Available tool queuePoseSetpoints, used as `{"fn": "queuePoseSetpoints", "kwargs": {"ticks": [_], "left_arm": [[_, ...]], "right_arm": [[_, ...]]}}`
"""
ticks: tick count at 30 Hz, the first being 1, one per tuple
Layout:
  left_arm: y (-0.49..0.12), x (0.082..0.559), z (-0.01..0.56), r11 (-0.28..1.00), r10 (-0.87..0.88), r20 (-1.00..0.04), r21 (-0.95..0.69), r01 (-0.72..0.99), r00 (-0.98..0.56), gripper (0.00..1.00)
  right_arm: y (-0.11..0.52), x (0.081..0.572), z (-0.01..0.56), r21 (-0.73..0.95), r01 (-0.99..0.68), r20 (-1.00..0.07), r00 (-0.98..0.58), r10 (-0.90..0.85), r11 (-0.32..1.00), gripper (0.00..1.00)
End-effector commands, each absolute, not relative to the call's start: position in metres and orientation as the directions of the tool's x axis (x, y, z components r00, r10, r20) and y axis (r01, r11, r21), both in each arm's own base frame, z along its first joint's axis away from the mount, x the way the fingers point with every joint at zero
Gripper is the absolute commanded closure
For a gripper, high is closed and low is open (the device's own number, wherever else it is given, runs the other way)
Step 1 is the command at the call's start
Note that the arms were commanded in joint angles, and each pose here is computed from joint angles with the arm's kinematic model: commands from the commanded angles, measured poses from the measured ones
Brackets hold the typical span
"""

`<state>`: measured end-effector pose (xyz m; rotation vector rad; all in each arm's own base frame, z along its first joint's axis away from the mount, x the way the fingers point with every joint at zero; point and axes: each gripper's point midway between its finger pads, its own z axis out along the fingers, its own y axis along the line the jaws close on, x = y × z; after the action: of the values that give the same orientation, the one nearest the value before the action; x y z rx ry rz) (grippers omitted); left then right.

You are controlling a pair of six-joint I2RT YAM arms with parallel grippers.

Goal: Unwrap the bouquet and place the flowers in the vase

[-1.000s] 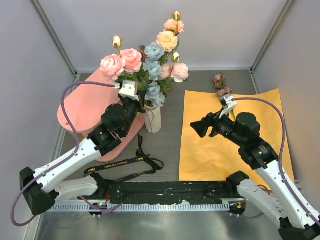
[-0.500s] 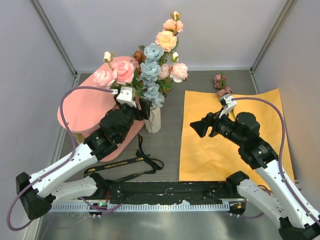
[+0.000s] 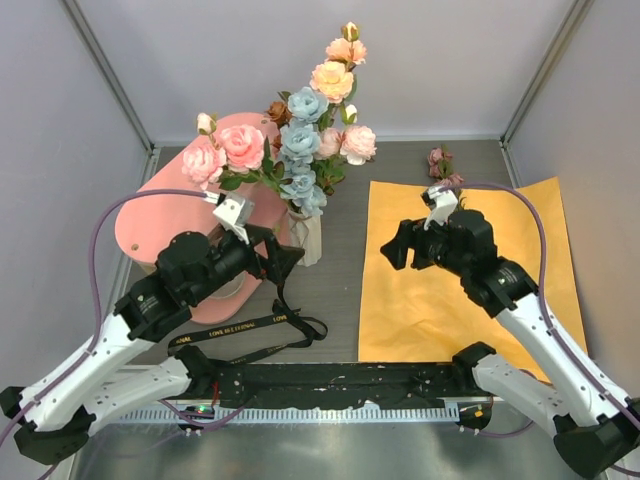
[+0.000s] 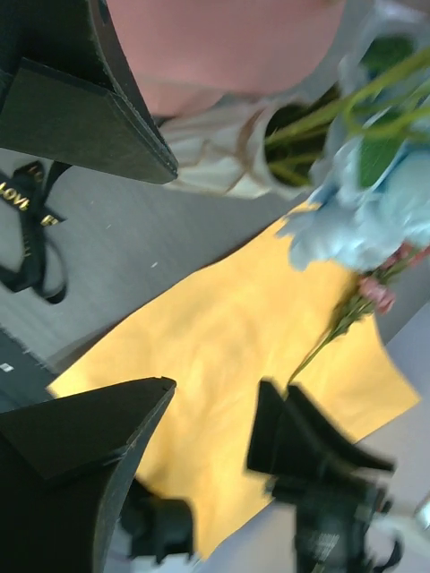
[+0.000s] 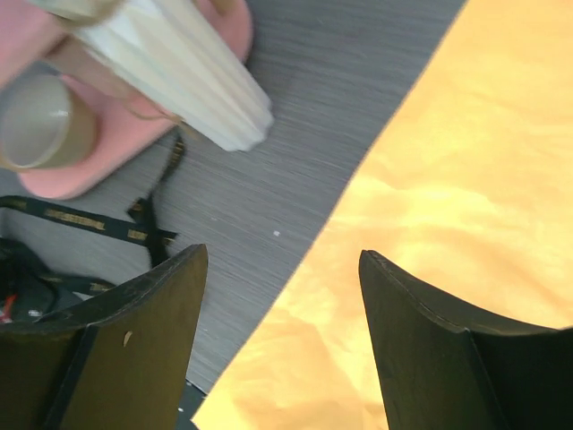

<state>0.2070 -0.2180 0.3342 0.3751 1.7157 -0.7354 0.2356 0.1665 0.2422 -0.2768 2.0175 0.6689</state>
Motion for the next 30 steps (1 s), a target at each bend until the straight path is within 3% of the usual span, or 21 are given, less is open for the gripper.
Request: {"fn": "queuePoseSetpoints", "kwargs": {"ticks": [1,6,9,13,16,22,28,30], "left_arm": [[-0.224,0.149,0.326,0.577,-0.038,-0.922,-0.336,0.745,-0.386,0.06],[-0.219,0.116,0.323,0.457,-0.043,-0.928,-0.348,0.818,-0.371,0.04],[-0.219,0.106,0.324,0.413,-0.066,-0.927,-0.363,0.835,-0.37,0.04],[-0.222,0.099,0.319,0.371,-0.066,-0.924,-0.373,0.85,-0.377,0.04],[-0.224,0.095,0.316,0.352,-0.042,-0.924,-0.369,0.86,-0.379,0.04],[-0.219,0.087,0.316,0.332,-0.011,-0.933,-0.342,0.879,-0.359,0.04],[-0.213,0.084,0.315,0.337,0.009,-0.946,-0.301,0.892,-0.323,0.04],[-0.213,0.083,0.316,0.329,0.011,-0.948,-0.297,0.896,-0.318,0.03]], "right_arm": [[0.142,0.248,0.213,0.192,-0.374,-0.822,-0.567,-0.059,0.907,0.26],[0.13,0.262,0.176,0.054,-0.281,-0.751,-0.644,-0.147,0.958,0.25],[0.108,0.278,0.155,-0.155,-0.189,-0.7,-0.671,-0.243,0.97,0.22],[0.068,0.31,0.127,-0.487,-0.06,-0.568,-0.736,-0.368,0.871,0.16],[0.053,0.345,0.119,-0.601,-0.027,-0.529,-0.736,-0.422,0.799,0.13],[-0.018,0.417,0.103,-0.593,0.134,-0.577,-0.759,-0.302,0.794,0.14],[-0.048,0.452,0.084,-0.524,0.123,-0.624,-0.73,-0.281,0.843,0.16],[-0.043,0.465,0.079,-0.433,0.073,-0.666,-0.697,-0.264,0.899,0.18]]}}
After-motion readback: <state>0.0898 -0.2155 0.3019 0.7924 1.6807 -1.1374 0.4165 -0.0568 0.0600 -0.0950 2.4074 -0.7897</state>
